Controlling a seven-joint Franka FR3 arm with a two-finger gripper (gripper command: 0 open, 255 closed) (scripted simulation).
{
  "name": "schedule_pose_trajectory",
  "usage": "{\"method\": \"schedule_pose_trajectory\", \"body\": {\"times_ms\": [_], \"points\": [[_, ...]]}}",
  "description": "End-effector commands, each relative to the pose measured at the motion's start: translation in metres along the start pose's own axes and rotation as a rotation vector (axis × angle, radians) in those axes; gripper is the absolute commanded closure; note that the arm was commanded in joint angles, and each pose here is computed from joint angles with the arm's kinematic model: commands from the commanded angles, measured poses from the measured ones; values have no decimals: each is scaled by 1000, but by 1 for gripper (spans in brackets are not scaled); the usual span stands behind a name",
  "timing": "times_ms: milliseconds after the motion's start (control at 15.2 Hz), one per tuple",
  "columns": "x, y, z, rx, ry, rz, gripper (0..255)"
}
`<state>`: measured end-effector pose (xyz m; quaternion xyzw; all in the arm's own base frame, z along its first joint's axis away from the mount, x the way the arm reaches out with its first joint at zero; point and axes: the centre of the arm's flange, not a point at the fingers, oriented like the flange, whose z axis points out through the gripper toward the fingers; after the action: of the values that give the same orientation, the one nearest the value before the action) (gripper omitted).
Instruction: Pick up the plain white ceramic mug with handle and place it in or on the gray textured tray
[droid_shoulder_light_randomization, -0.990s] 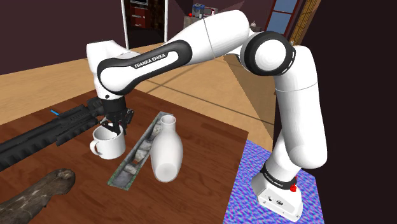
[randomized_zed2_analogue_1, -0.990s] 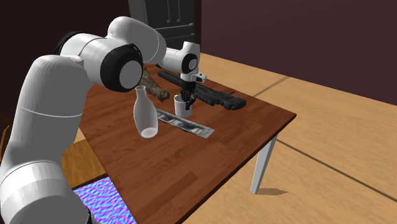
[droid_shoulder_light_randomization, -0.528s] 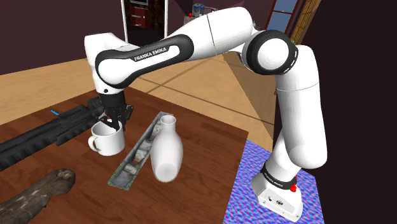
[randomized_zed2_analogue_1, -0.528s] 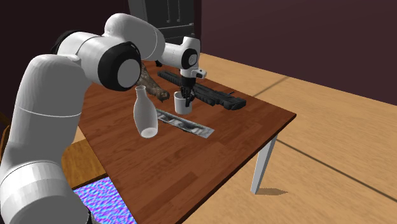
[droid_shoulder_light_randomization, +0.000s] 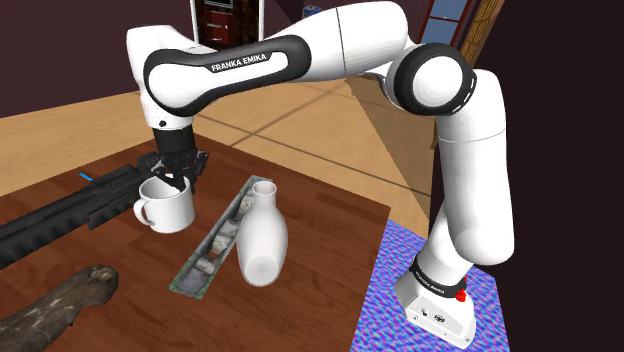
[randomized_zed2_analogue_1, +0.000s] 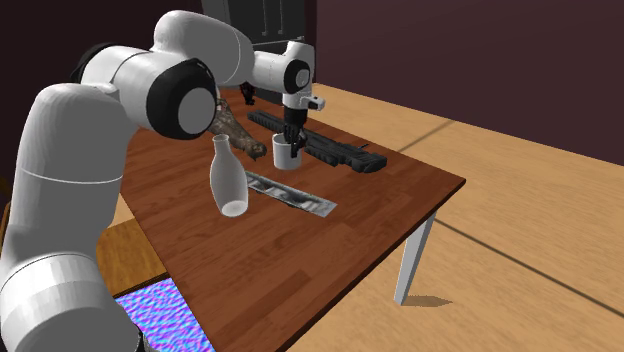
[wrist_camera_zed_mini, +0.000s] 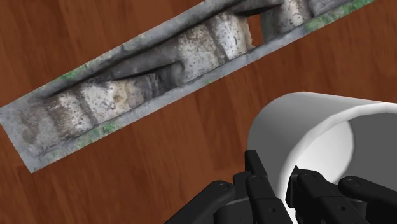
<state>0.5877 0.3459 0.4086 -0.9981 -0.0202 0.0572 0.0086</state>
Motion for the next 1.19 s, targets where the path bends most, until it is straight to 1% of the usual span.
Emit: {"method": "schedule_pose_trajectory", "body": {"times_ms": [0, 594, 1122], "points": [[-1, 0, -11, 0, 0, 0, 255], [-6, -1, -58, 0, 0, 0, 255], [-83, 71, -68, 0, 0, 0, 255]]}}
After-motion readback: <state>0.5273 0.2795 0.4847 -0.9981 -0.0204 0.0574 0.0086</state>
